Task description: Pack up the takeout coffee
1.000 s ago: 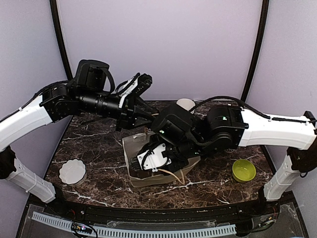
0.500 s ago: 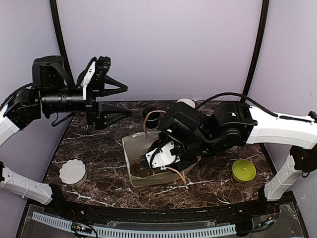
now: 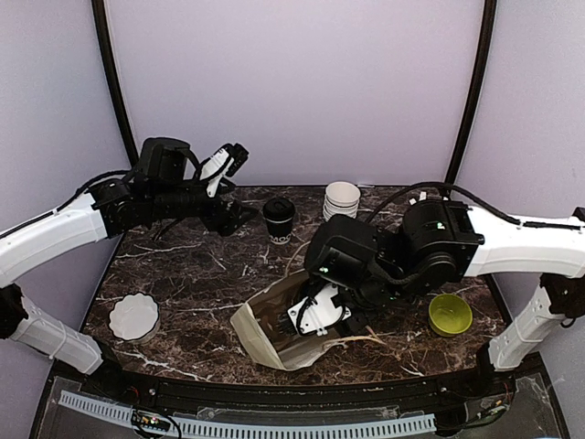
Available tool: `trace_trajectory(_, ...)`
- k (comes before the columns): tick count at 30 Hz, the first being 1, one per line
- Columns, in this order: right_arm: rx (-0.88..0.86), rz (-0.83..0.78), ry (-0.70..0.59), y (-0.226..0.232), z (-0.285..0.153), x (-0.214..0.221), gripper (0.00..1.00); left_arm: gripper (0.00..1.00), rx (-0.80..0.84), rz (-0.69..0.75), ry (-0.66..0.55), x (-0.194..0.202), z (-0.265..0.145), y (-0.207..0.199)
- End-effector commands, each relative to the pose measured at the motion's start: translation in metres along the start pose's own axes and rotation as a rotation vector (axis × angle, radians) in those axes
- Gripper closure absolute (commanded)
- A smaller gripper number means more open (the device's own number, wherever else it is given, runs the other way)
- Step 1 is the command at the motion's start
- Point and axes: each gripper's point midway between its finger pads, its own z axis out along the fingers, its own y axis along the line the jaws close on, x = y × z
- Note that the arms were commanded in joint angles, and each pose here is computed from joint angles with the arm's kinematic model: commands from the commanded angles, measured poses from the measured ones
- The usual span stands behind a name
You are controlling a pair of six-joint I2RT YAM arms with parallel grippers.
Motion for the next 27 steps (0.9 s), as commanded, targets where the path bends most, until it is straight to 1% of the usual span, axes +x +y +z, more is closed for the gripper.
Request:
trace_trajectory(1, -0.005, -0.019, 0.001, 0.010, 0.001, -0.004, 0.52, 0.13, 0.008, -0.014, -0.094, -0.022, 0.003, 0.003)
trace_trajectory(5, 0.021, -0.009, 0.005, 0.010, 0.010, -0.004, 0.52, 0.13, 0.029, -0.028, -0.094, -0.018, 0.010, 0.002)
trace_trajectory(11, 0.036, -0.031, 0.006, 0.017, 0.019, 0.001, 0.53, 0.13, 0.025, -0.039, -0.057, -0.004, 0.017, 0.006)
trace_trajectory(14, 0.081, -0.023, 0.017, 0.011, 0.020, 0.006, 0.53, 0.12, 0.021, -0.044, -0.045, -0.001, 0.020, 0.009)
trace_trajectory(20, 0.167, -0.010, 0.077, 0.001, 0.034, 0.025, 0.53, 0.13, 0.027, -0.056, -0.019, 0.005, 0.029, 0.013)
trace_trajectory(22, 0.186, -0.001, 0.075, -0.003, 0.037, 0.029, 0.53, 0.13, 0.031, -0.057, -0.009, 0.007, 0.032, 0.013)
trace_trajectory(27, 0.172, 0.014, 0.064, -0.003, 0.043, 0.032, 0.53, 0.13, 0.040, -0.061, 0.014, 0.010, 0.038, 0.014)
